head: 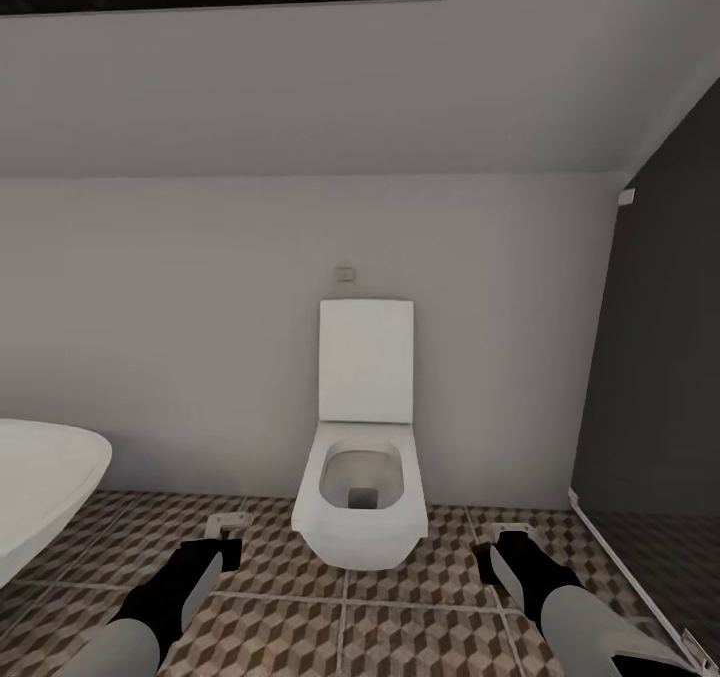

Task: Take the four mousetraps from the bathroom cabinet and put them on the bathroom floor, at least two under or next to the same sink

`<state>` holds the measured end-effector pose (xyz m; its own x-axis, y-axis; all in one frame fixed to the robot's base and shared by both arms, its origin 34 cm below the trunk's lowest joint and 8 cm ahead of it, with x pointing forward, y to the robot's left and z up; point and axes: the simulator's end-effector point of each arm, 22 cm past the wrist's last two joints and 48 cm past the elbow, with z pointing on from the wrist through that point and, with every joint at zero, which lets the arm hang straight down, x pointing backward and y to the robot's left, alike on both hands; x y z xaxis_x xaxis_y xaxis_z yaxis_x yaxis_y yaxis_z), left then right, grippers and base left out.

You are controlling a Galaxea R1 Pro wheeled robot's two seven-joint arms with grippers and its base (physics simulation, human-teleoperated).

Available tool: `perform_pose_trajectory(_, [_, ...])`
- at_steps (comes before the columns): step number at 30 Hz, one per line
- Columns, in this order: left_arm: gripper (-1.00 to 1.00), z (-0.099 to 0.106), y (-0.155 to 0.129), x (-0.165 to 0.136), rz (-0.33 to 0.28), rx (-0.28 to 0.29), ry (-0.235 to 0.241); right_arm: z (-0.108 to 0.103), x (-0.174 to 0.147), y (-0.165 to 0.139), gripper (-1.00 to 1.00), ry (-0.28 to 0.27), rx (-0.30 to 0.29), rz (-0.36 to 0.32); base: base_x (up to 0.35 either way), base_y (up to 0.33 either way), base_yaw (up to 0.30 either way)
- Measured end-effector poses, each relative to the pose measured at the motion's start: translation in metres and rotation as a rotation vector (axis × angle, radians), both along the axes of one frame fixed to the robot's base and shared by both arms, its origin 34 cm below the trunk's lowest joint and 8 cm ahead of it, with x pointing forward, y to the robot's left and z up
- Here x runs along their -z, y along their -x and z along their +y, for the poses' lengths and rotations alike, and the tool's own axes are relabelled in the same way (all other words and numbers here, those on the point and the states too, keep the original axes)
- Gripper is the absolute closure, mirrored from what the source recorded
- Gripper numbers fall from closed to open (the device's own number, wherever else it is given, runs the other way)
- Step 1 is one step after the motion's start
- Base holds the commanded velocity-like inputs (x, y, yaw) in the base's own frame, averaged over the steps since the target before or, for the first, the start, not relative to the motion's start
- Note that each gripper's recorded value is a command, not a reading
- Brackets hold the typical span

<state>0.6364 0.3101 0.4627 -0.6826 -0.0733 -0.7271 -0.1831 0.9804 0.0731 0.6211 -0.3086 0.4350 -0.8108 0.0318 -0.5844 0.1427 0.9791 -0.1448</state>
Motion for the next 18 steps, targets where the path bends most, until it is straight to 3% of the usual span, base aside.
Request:
perform_pose_trajectory(7, [1.00, 0.000, 0.004, 0.016, 0.000, 0.000, -0.001, 0.000, 0.013, 0.000, 1.00, 0.002, -0.001, -0.024, 0.000, 0.000, 0.000])
perform_pose_trajectory(12, [1.00, 0.000, 0.006, 0.027, 0.015, 0.001, -0.003, 0.003, 0.013, -0.012, 1.00, -0.001, -0.014, -0.091, 0.000, 0.000, 0.000])
perform_pose_trajectory(18, [1.00, 0.000, 0.009, 0.043, 0.043, 0.003, -0.003, 0.008, 0.025, -0.014, 1.00, -0.007, -0.030, -0.087, 0.000, 0.000, 0.000])
